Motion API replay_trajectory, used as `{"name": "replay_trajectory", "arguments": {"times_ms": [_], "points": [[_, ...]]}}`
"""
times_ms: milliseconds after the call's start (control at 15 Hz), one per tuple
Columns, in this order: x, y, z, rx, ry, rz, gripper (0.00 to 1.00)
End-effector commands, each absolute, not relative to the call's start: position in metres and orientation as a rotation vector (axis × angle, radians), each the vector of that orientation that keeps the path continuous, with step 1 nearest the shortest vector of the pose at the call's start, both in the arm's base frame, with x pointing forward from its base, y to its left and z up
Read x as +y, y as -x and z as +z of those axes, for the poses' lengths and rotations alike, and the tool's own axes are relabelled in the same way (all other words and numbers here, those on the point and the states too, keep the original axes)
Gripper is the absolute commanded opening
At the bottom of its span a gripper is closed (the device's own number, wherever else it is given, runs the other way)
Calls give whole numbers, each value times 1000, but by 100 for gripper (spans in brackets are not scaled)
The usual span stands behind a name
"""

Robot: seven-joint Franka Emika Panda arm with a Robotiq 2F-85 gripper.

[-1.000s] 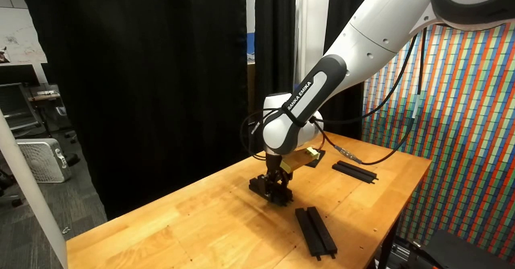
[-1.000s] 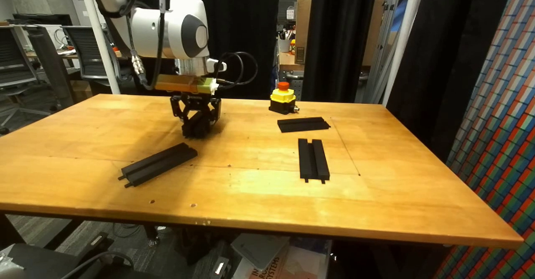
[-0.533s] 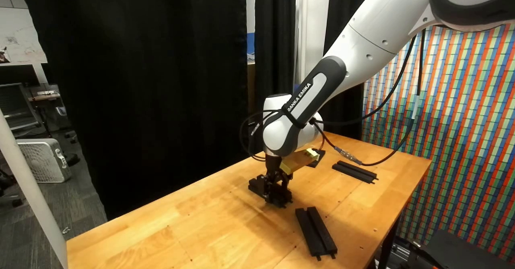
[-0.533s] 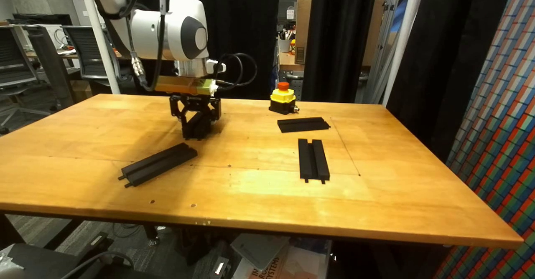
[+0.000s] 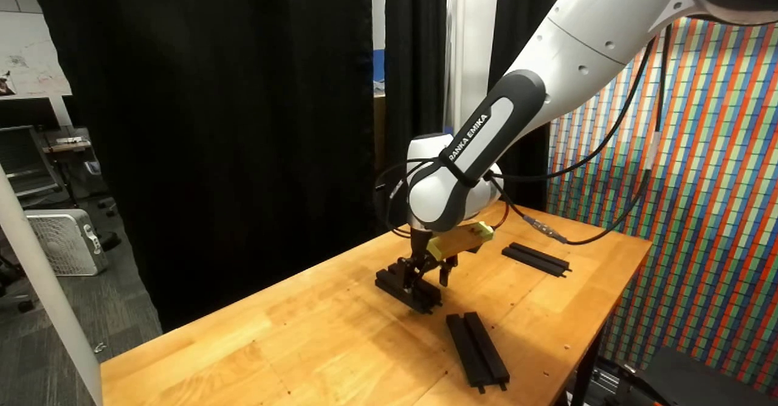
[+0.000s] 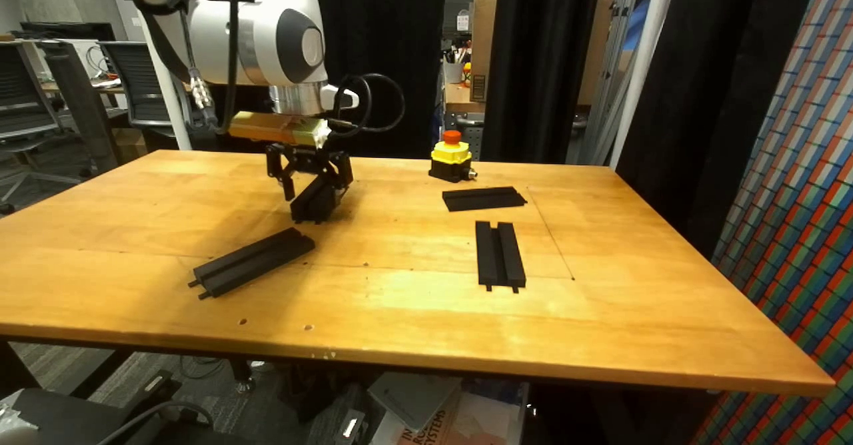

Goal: Arrange the black objects together

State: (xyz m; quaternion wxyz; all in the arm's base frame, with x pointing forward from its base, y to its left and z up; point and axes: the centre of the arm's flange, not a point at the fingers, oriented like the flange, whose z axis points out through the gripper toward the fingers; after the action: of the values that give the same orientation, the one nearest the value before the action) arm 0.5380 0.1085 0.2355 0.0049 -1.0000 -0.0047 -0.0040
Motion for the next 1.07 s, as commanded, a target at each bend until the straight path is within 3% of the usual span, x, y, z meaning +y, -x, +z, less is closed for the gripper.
{"name": "replay_trajectory", "arguments": {"times_ms": [0,400,1000], "points": [[98,-478,267,272,3167,-95,100],[91,-412,258,643,3177,-50,100],[115,-395,241,712,3153,36,100]]}}
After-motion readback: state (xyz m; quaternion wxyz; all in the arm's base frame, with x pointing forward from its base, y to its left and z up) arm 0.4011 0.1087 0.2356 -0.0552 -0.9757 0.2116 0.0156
